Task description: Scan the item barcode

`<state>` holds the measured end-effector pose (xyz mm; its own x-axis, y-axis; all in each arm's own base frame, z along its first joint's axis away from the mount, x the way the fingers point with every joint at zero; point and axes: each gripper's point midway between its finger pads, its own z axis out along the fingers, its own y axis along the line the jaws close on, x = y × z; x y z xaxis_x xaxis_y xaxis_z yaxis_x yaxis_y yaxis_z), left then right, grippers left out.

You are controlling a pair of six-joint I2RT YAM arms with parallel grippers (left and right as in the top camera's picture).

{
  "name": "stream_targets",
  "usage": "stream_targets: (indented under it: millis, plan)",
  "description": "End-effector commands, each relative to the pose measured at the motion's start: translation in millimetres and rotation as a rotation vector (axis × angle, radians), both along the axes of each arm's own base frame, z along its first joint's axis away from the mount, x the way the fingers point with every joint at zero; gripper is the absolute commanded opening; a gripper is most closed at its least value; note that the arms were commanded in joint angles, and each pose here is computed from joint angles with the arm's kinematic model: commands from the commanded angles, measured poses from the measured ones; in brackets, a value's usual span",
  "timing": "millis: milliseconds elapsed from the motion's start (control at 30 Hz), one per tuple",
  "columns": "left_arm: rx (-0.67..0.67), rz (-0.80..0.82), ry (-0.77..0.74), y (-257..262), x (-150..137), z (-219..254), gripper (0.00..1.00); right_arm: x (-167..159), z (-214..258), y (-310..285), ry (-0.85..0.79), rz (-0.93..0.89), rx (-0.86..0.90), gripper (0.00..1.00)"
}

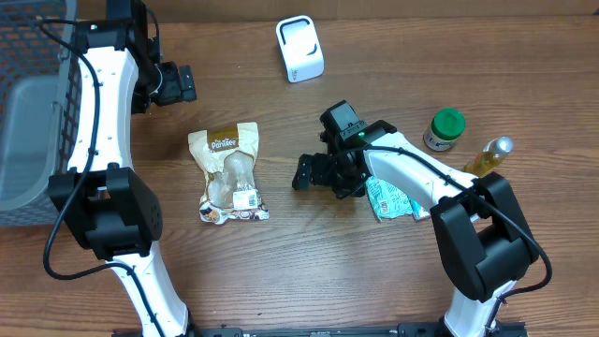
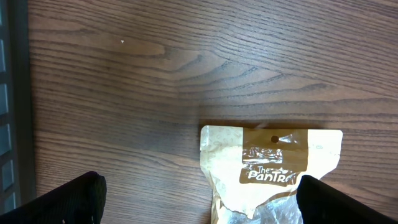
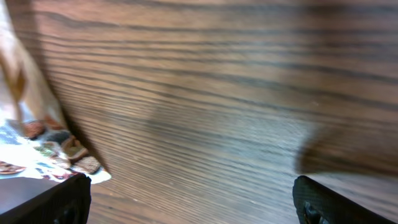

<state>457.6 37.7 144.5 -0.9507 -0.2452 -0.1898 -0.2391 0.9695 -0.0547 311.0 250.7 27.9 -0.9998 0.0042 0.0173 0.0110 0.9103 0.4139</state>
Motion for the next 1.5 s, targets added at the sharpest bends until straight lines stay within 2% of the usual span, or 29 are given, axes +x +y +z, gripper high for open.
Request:
stream_targets:
  millis: [0, 167, 333, 400, 533, 567, 933, 1067, 1233, 1467]
  plan:
    - [0.008, -0.001, -0.044, -2.6, 2.1, 17.2, 1.00, -3.2, 5.5, 16.3, -0.021, 0.031, 0.045, 1.00]
    - [-0.024, -0.017, -0.125, -11.3, 21.2, 22.8, 1.00, -4.4, 0.4, 23.4, -0.097, 0.066, -0.037, 1.00]
    - [-0.101, -0.042, -0.063, -29.1, 6.5, 18.3, 1.00, -5.3, 1.3, 30.6, -0.116, 0.082, -0.031, 1.00]
    - [-0.102, -0.043, -0.038, -30.4, 1.6, 12.9, 0.74, -5.3, 1.3, 30.6, -0.116, 0.082, -0.031, 1.00]
    - [-0.108, -0.042, 0.019, -32.0, -9.4, -1.9, 0.06, -4.7, 1.5, 31.0, -0.118, 0.082, -0.029, 1.00]
    - [-0.109, -0.043, 0.042, -33.2, -13.9, -9.0, 0.04, -4.5, 1.6, 31.1, -0.119, 0.082, -0.029, 1.00]
    - [-0.116, -0.052, 0.132, -40.5, -33.4, -70.2, 0.05, -2.0, 2.6, 33.2, -0.131, 0.081, -0.021, 1.00]
    - [-0.115, -0.083, 0.155, -52.7, -41.0, -87.3, 0.15, -1.2, 2.8, 33.5, -0.134, 0.081, -0.019, 1.00]
    - [-0.111, -0.141, 0.176, -77.2, -50.5, -106.1, 0.13, -1.3, 2.8, 33.4, -0.134, 0.081, -0.019, 1.00]
    - [-0.100, -0.261, 0.192, -122.3, -60.0, -107.0, 0.10, -1.4, 2.8, 33.5, -0.134, 0.081, -0.019, 1.00]
